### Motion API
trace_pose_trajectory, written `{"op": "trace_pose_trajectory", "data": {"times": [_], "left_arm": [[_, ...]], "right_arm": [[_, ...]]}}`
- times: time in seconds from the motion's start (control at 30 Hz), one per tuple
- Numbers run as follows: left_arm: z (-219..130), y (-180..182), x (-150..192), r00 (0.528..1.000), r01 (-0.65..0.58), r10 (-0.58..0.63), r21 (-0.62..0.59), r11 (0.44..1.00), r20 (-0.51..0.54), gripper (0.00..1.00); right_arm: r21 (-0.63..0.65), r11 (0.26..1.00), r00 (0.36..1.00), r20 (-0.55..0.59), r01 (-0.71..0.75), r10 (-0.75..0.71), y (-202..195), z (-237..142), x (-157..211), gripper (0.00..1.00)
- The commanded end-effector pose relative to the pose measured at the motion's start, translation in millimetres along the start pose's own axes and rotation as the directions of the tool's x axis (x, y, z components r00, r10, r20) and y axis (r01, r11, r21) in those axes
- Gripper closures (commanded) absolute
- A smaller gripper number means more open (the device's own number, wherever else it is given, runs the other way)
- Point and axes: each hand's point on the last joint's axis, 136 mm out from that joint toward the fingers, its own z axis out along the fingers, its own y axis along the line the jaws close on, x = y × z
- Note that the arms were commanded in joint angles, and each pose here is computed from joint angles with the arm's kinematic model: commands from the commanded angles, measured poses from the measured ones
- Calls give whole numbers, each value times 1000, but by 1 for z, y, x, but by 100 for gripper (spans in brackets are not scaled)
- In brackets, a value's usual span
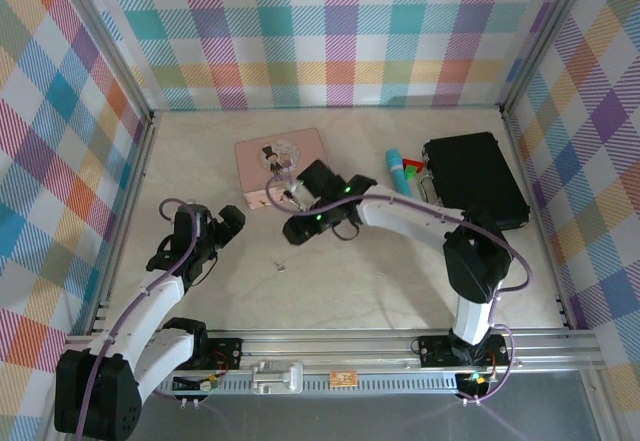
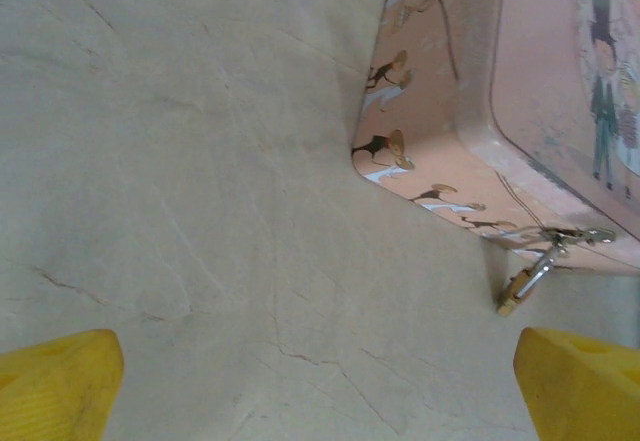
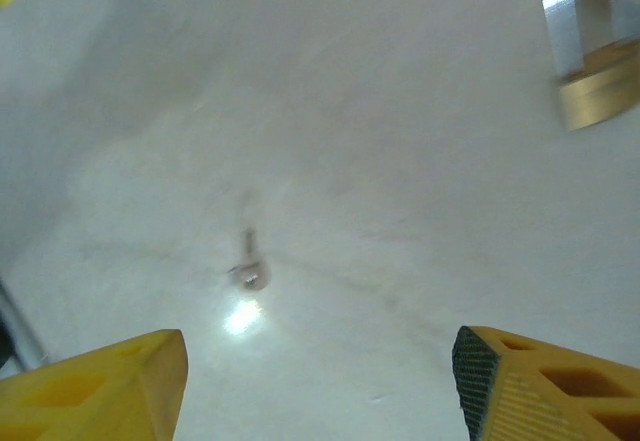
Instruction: Unlock a padlock with a key
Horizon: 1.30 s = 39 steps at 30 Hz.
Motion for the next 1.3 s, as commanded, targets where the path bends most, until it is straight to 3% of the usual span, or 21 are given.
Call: {"op": "trace_pose_trajectory", "data": {"times": [0.0,0.2,0.4,0.63,0.9,1.1,1.23,1.27], "left_arm": [[3,2,-12,998,31,-30,-19,999,49,0],[2,13,-18,996,76,-74,-29,997,55,0],[-5,27,-22,990,117,-114,-42,992,78,1],[-13,29,-23,988,120,-115,-36,992,100,0],[-17,30,-24,988,115,-111,-31,993,109,1],[-17,30,-23,987,123,-120,-29,992,108,0],[-18,26,-23,987,127,-125,-12,992,101,0],[-19,25,-23,987,128,-127,-5,992,98,0]], "right_arm": [[2,999,999,-21,-49,49,19,20,14,31],[95,995,998,-35,-42,46,29,58,28,41],[228,970,995,-27,-85,93,29,88,31,40],[321,940,990,-40,-118,138,24,101,41,39],[336,932,981,-84,-140,177,19,97,63,52],[341,927,978,-82,-153,192,16,91,72,66],[333,932,978,-96,-144,186,17,95,73,86],[331,933,978,-96,-144,185,17,95,73,96]]}}
